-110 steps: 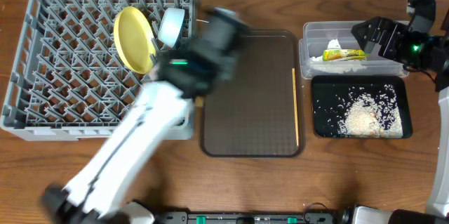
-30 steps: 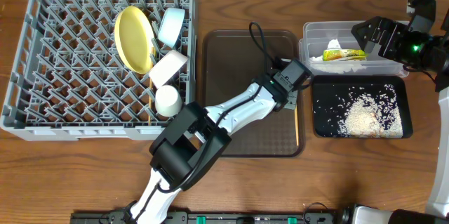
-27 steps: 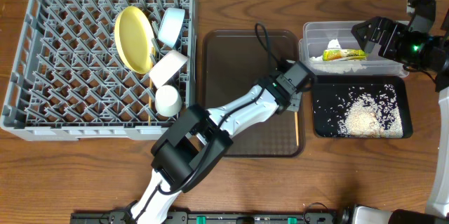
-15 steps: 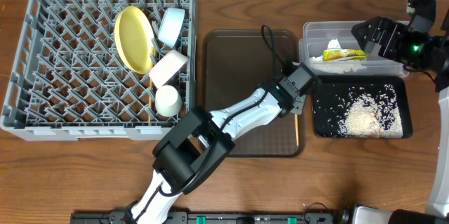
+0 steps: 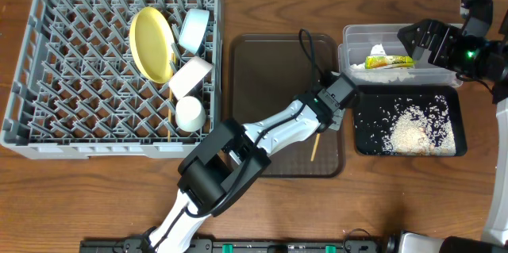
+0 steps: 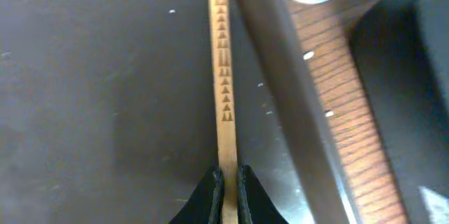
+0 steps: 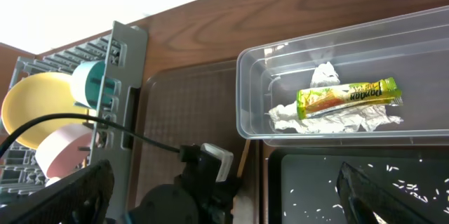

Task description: Sort waste into correct bins and load items into the dishwasher

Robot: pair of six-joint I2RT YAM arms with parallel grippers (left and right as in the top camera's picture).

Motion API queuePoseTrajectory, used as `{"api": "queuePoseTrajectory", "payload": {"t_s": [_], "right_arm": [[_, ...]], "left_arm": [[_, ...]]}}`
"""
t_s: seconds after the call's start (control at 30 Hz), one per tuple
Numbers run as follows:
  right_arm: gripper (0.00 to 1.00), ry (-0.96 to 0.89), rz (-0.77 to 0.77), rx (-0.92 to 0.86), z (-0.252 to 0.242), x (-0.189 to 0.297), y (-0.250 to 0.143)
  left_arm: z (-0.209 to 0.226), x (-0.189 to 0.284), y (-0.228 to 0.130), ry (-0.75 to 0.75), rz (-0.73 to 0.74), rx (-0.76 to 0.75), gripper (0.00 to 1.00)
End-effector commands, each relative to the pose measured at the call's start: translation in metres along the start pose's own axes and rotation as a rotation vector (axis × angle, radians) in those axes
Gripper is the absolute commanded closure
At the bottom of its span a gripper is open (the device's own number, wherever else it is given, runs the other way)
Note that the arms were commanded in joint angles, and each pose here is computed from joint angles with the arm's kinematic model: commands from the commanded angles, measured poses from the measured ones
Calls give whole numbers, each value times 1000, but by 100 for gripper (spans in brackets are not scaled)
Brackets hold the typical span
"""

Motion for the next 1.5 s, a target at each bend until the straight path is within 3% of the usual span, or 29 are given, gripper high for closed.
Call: {"api": "queuePoseTrajectory", "payload": {"t_s": [0.0, 0.27, 0.5, 0.7, 0.73, 0.83, 0.97, 1.07, 1.23, 1.47], "right_arm": [[1, -2, -7, -5, 1, 2, 2], [1, -2, -7, -5, 1, 2, 2], [1, -2, -7, -5, 1, 2, 2], [1, -2, -7, -5, 1, 2, 2], [1, -2, -7, -5, 1, 2, 2], [1, -2, -7, -5, 1, 2, 2], [1, -2, -7, -5, 1, 2, 2], [1, -2, -7, -5, 1, 2, 2], [1, -2, -7, -5, 1, 2, 2], [1, -2, -7, -5, 1, 2, 2]], "left_arm": [[16, -1, -10, 118, 38, -36, 93], [35, 34, 11, 187, -14, -20, 92], [82, 149, 58, 189, -164, -37, 93], [160, 265, 59, 275, -276, 17, 92], [193, 291, 50, 333, -277, 49, 93], [248, 313, 29, 461, -225, 155, 93], [300, 311, 2, 539, -115, 266, 92], [322, 289, -12, 556, -3, 235, 93], [336, 235, -22, 527, 188, 132, 93], [348, 182, -33, 505, 334, 100, 92]]}}
Point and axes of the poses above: each gripper's point midway between its finger pads, its own x axis back along the fingers, its own z axis along the line the jaws close on, y = z × x, the point moved 6 cm from there along x, back along the fingers, and after that the axes turned 5 degrees about -x, right-handed, at the moved point
